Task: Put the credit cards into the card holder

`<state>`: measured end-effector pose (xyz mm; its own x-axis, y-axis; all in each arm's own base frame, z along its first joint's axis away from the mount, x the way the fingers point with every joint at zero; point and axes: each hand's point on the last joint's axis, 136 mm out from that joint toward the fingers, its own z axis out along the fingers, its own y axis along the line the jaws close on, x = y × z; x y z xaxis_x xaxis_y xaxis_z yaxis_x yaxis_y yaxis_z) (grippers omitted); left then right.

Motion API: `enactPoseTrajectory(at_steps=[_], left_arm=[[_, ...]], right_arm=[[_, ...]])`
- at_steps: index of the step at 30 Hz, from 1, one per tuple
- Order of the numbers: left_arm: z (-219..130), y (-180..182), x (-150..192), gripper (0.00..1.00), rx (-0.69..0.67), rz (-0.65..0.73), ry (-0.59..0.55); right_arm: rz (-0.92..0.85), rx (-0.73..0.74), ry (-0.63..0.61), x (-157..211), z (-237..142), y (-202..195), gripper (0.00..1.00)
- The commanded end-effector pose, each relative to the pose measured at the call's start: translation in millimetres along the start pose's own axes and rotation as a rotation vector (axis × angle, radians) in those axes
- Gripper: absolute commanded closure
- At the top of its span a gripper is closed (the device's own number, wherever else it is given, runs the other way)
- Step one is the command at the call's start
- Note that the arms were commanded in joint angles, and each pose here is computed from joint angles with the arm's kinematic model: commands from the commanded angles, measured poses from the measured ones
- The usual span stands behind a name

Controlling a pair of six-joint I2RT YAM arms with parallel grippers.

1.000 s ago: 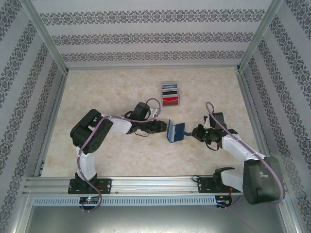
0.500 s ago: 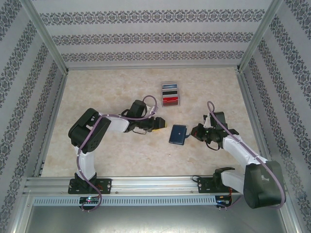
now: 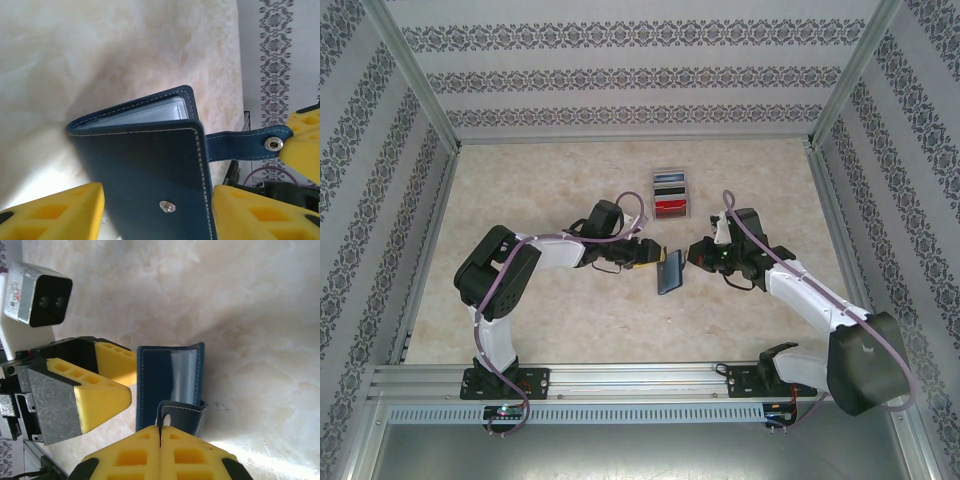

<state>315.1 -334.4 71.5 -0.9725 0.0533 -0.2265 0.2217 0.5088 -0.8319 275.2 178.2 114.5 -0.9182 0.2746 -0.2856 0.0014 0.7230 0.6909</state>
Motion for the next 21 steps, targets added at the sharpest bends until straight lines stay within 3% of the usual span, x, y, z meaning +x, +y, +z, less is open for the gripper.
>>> enactPoseTrajectory(at_steps=[1, 4, 12, 13, 14, 15, 21], left_arm=[[-1.6, 21.5, 6.1, 0.46, -0.12, -0.009, 0.033], [-3.0, 22.2, 6.6, 0.48, -0.127, -0.014, 0.027], [-11.7, -5.7, -2.4, 0.35, -0.06, -0.001, 0.014], [-13.3, -10.8, -3.9, 0.29, -0.043, -0.002, 0.008], [-14.4, -15.3, -4.8, 0.08, -0.029, -0.003, 0.008], [-15.7, -20.8, -4.8, 0.0, -0.013, -0.002, 0.012], [-20.4, -14.5, -0.7, 0.0, -0.073, -0.01, 0.034]], right_arm=[[-0.02, 0.006, -0.021, -7.3, -1.3, 5.9, 1.0], [-0.024, -0.004, -0.006, -4.8, -3.2, 9.1, 1.0], [-0.045, -0.054, -0.034, -12.7, -15.8, 32.3, 1.0], [-0.049, -0.053, -0.033, -12.6, -15.5, 34.0, 1.0], [-0.054, -0.053, -0.032, -12.2, -14.8, 35.6, 1.0], [-0.056, -0.05, -0.03, -12.1, -13.5, 35.9, 1.0], [-0.044, -0.038, -0.01, -10.3, -5.1, 32.7, 1.0]])
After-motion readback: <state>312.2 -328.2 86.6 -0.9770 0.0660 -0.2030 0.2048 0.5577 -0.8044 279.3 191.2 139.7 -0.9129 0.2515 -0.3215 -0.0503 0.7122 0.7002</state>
